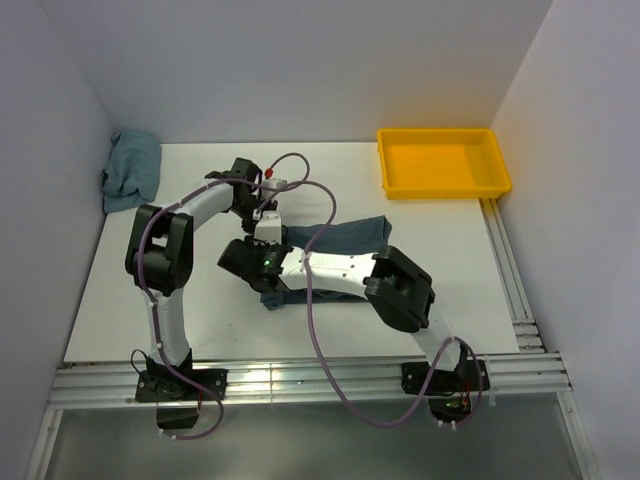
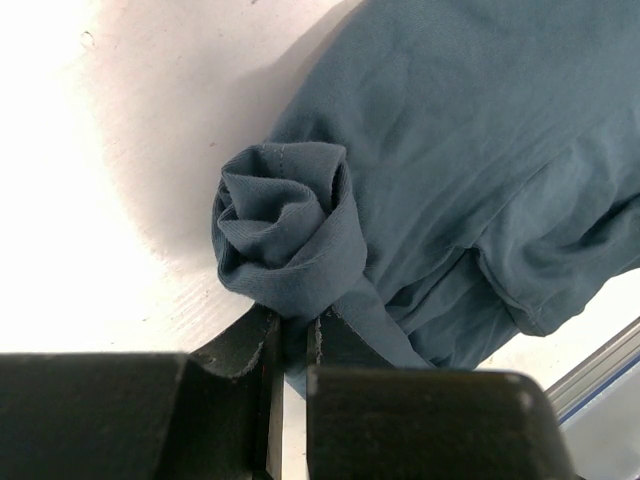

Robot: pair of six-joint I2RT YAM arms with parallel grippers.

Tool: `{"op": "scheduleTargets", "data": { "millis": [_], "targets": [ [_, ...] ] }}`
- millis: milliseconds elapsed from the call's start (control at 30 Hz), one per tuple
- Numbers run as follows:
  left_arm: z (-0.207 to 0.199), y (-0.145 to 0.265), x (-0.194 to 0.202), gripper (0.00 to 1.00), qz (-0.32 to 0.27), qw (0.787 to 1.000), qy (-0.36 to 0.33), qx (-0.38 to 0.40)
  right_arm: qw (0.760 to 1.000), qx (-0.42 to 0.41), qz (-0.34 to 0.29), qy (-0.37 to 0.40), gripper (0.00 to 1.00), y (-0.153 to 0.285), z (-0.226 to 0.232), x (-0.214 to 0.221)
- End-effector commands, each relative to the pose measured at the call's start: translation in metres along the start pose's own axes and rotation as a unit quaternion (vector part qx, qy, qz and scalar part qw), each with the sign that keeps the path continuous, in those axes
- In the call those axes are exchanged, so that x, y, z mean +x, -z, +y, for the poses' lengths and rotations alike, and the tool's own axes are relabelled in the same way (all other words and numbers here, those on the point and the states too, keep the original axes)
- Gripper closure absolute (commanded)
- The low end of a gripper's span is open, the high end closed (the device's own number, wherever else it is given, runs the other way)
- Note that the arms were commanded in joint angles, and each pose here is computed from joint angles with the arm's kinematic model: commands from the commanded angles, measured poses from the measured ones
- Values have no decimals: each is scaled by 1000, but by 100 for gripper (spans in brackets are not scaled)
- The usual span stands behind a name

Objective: Roll the t-shirts
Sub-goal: Roll the tshirt

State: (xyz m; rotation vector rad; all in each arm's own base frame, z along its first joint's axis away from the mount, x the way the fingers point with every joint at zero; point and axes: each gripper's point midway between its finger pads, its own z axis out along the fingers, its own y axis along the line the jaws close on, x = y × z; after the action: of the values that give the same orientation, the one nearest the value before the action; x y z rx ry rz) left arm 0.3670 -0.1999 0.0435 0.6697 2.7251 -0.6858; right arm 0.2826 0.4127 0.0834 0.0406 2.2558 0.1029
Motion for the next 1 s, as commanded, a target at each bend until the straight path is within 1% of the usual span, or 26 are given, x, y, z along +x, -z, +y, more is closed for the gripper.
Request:
{"op": "scheduleTargets", "data": {
  "millis": [0,200,367,467,533,567,600,633,667,733,800,833,933,967],
  "targets": [
    [-1,2,-11,100,-4,1000,-1,-9,999,22,-28,23,42,-7,3,-15],
    [-3,0,-12,100,-1,1000,-3,-12,998,36,-24,44,43,-21,7,-4],
    [-4,1,-13,100,0,1000,-4,-12,997,58,-11,52,43,-28,0,7],
    [-1,2,-16,100,-4,1000,-4,-20,996,68,-3,57,44,-28,-8,14],
    [1,2,-16,98,-4,1000,-2,-27,996,72,3,58,48,-29,-14,20],
    [1,3,-17,94,-6,1000,-3,-28,995,76,7,57,51,-30,-18,26],
    [1,3,-18,93,-6,1000,-2,-28,995,77,8,56,57,-30,-20,27],
    [0,4,-19,91,-8,1000,-3,-27,996,74,10,50,61,-29,-20,28],
    [1,4,-20,84,-9,1000,-2,-27,996,75,12,49,67,-30,-23,32],
    [-1,7,-23,77,-15,1000,-5,-27,997,69,16,42,68,-27,-24,33],
    [-2,11,-29,67,-24,999,-8,-27,997,63,17,34,69,-26,-24,33],
    [-2,13,-31,59,-27,999,-7,-30,997,63,20,33,69,-26,-27,36],
    [-2,25,-45,48,-43,999,-8,-30,999,38,17,7,70,-22,-21,29],
    [1,33,-53,41,-55,998,-4,-29,999,28,18,-3,71,-24,-22,33]
  ]
}}
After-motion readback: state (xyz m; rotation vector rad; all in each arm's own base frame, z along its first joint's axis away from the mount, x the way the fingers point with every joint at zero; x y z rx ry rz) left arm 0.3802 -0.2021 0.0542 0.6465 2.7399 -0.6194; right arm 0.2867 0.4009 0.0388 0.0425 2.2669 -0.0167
